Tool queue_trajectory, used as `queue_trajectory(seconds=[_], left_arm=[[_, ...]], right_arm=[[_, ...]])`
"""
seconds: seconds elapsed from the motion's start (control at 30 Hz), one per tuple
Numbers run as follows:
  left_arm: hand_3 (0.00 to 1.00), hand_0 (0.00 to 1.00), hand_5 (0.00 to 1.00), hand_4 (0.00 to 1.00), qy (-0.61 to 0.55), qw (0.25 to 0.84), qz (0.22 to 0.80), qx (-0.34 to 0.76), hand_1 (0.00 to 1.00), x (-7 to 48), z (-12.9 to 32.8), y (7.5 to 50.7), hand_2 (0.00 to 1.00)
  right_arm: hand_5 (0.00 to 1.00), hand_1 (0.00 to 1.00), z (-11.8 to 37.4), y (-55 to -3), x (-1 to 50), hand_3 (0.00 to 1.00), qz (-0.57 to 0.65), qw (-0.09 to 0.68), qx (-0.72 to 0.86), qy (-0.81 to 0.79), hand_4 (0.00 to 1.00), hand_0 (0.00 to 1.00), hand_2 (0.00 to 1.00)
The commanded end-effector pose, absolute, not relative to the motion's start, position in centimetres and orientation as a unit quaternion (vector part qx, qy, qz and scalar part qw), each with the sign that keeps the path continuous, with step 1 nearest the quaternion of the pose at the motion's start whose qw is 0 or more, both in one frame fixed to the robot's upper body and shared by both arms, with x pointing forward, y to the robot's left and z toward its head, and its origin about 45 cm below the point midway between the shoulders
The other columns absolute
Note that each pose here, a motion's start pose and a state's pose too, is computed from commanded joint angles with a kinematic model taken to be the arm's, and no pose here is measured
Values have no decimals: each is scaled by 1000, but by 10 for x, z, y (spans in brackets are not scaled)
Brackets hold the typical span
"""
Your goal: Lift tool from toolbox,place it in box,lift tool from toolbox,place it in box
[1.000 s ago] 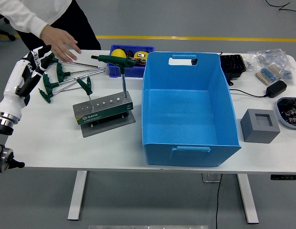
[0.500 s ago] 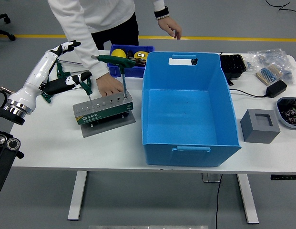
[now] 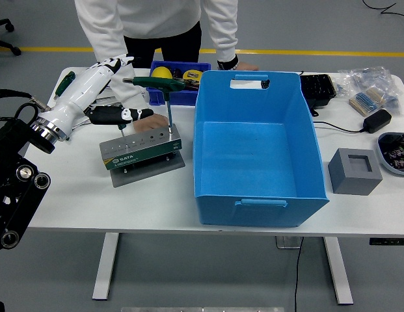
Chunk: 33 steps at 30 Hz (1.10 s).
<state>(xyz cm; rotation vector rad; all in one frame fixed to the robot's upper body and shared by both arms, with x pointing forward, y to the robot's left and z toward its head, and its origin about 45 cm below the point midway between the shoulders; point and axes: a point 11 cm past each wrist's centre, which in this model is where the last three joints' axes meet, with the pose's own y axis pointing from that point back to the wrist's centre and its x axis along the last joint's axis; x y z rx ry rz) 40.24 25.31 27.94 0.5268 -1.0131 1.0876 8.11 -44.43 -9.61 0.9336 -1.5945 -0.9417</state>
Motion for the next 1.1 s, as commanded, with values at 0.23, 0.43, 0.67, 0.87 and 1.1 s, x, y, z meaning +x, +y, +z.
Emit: queue_trajectory(seconds=[0.23, 0.43, 0.67, 0.87, 1.1], left_arm=[[994, 983, 503, 998, -478, 703, 451, 271, 995, 417, 275, 239, 998], [998, 984, 523, 998, -473, 704, 436, 302, 998, 426, 266, 228, 998], [995, 982, 519, 998, -471, 699, 429, 324, 998, 437, 258, 209, 998], [989, 980, 523, 998, -474, 693, 436, 325, 996, 448, 261, 201, 998], [920, 932, 532, 998, -474, 682, 447, 332, 918, 461, 261, 200, 951]], right_arm=[[727, 700, -97, -443, 79, 587, -391, 514, 388, -658, 827, 725, 747], [727, 700, -98, -442, 76, 587, -392, 517, 388, -655, 827, 726, 747], [727, 700, -98, -442, 77, 587, -392, 518, 390, -653, 827, 726, 746], [727, 701, -97, -442, 80, 587, -390, 516, 391, -654, 827, 726, 745], [727, 702, -96, -444, 84, 587, -388, 515, 393, -656, 827, 726, 747]])
